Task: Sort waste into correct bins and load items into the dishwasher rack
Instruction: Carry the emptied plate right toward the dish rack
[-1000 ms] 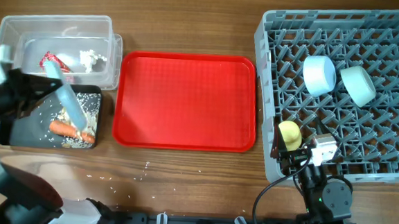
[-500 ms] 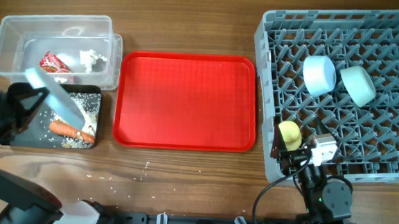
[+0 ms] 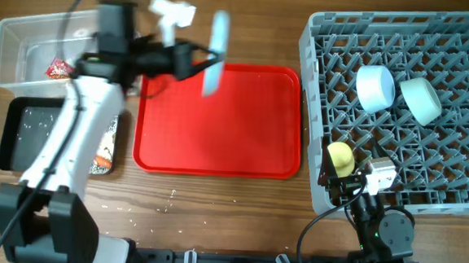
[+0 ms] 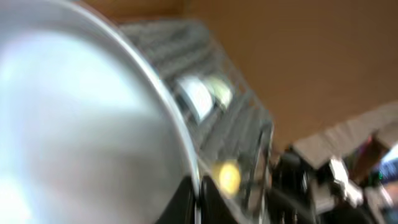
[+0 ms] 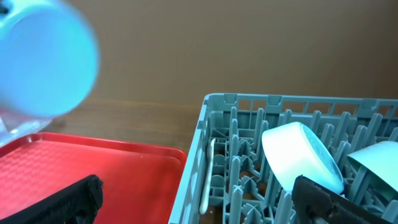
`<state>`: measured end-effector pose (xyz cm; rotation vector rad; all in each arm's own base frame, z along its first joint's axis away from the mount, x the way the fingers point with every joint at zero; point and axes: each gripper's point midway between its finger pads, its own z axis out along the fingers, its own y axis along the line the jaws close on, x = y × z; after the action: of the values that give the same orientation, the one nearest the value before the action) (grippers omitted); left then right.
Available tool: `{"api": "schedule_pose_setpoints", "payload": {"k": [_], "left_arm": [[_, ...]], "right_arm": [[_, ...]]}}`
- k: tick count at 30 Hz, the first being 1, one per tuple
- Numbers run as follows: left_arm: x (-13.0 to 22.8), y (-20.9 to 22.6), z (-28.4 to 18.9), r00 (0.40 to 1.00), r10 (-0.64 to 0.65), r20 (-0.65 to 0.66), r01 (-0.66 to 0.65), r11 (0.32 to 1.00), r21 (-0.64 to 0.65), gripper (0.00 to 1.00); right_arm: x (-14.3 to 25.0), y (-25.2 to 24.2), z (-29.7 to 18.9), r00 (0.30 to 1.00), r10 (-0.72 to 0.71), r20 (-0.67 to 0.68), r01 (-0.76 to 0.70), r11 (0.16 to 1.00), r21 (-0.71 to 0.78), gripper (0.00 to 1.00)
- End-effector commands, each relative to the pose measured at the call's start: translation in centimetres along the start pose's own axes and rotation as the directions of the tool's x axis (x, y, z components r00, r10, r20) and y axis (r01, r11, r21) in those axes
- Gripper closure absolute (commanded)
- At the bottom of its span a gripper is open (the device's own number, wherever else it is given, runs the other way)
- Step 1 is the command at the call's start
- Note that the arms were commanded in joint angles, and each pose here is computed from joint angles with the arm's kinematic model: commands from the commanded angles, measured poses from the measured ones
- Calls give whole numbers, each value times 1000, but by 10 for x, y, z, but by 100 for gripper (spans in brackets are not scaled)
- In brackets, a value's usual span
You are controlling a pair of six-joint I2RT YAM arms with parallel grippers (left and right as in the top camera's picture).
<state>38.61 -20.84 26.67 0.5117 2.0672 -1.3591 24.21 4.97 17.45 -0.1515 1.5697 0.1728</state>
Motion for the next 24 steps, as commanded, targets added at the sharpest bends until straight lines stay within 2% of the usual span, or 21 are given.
{"api": "schedule_pose_setpoints", "payload": {"k": [1, 3, 5, 6, 9, 12, 14, 18, 21, 22, 23, 24], "left_arm": [[-44, -52, 54, 989, -53, 140, 37, 993, 115, 96], [-60, -73, 76, 971, -94, 222, 55, 983, 173, 92], [-63, -85, 103, 943, -207, 260, 148, 963, 227, 92], [-60, -84, 116, 925, -274, 263, 215, 948, 233, 96], [-39, -76, 153, 875, -419, 244, 372, 902, 217, 94], [-10, -69, 184, 863, -473, 178, 441, 876, 194, 94], [0, -57, 195, 821, -547, 163, 519, 835, 183, 93], [-2, -46, 201, 767, -612, 191, 581, 790, 197, 90], [-7, -40, 199, 752, -615, 237, 586, 788, 188, 91], [-9, -38, 199, 748, -615, 251, 586, 789, 185, 88], [-10, -37, 198, 753, -605, 259, 578, 796, 182, 72], [-11, -35, 197, 779, -567, 268, 541, 824, 169, 20]], "right_arm": [[-2, -3, 0, 1000, 13, 12, -13, 1000, 16, 0], [-2, -3, 0, 1000, 13, 12, -13, 1000, 16, 0], [-2, -3, 0, 1000, 13, 12, -13, 1000, 16, 0], [-2, -3, 0, 1000, 13, 12, -13, 1000, 16, 0], [-2, -3, 0, 1000, 13, 12, -13, 1000, 16, 0], [-2, -3, 0, 1000, 13, 12, -13, 1000, 16, 0], [-2, -3, 0, 1000, 13, 12, -13, 1000, 16, 0], [-2, -3, 0, 1000, 13, 12, -13, 1000, 16, 0], [-2, -3, 0, 1000, 13, 12, -13, 1000, 16, 0], [-2, -3, 0, 1000, 13, 12, -13, 1000, 16, 0], [-2, -3, 0, 1000, 13, 12, -13, 1000, 16, 0], [-2, -3, 0, 1000, 13, 12, -13, 1000, 16, 0]]}}
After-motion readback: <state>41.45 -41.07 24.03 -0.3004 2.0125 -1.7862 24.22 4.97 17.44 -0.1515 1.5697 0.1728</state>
